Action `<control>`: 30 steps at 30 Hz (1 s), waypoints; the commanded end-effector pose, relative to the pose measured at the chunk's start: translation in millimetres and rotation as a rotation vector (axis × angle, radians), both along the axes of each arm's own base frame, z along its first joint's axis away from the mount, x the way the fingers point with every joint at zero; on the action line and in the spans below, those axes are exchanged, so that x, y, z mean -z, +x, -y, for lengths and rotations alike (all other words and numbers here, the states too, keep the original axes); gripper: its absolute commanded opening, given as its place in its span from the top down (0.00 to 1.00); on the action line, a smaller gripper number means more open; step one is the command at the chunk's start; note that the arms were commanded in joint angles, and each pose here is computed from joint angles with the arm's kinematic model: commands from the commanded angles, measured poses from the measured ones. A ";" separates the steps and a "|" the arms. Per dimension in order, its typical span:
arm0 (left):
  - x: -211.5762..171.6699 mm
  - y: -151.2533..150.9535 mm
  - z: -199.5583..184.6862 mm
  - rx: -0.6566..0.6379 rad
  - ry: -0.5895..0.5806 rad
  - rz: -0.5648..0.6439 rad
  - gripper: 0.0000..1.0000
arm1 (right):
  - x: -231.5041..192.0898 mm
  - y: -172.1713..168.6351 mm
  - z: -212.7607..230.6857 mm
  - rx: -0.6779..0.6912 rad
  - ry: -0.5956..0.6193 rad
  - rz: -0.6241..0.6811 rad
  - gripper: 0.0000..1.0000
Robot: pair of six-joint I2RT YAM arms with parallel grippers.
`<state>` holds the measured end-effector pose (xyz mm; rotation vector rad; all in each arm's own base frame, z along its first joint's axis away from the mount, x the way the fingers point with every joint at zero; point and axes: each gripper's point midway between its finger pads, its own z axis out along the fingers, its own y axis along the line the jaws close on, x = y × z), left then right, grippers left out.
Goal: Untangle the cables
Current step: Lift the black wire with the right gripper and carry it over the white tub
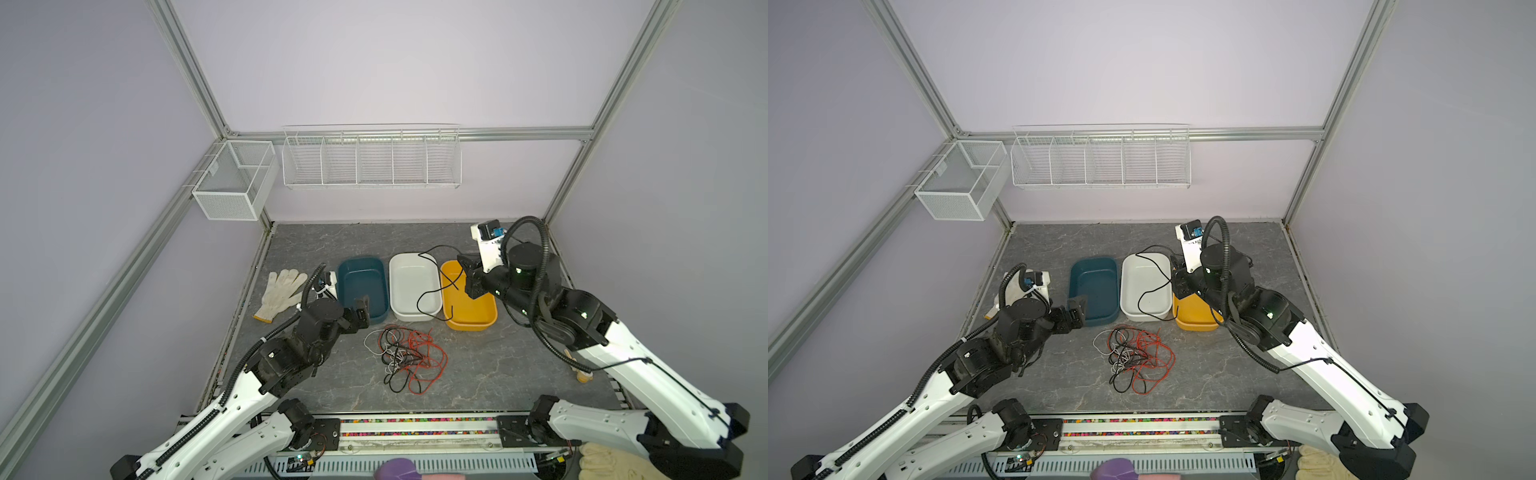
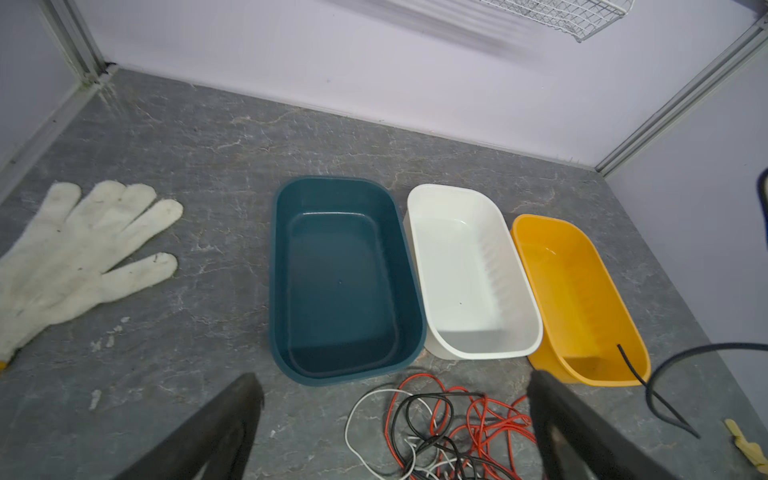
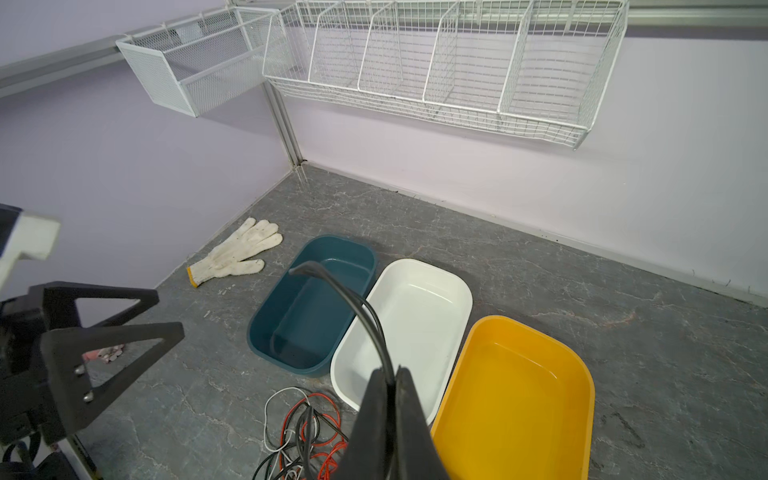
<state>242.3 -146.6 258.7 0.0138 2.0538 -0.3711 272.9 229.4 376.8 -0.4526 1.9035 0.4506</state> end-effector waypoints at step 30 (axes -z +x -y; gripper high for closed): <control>-0.9 26.0 -50.5 -0.192 0.289 0.311 0.01 | 171.1 135.8 -55.6 0.098 0.010 -0.339 0.93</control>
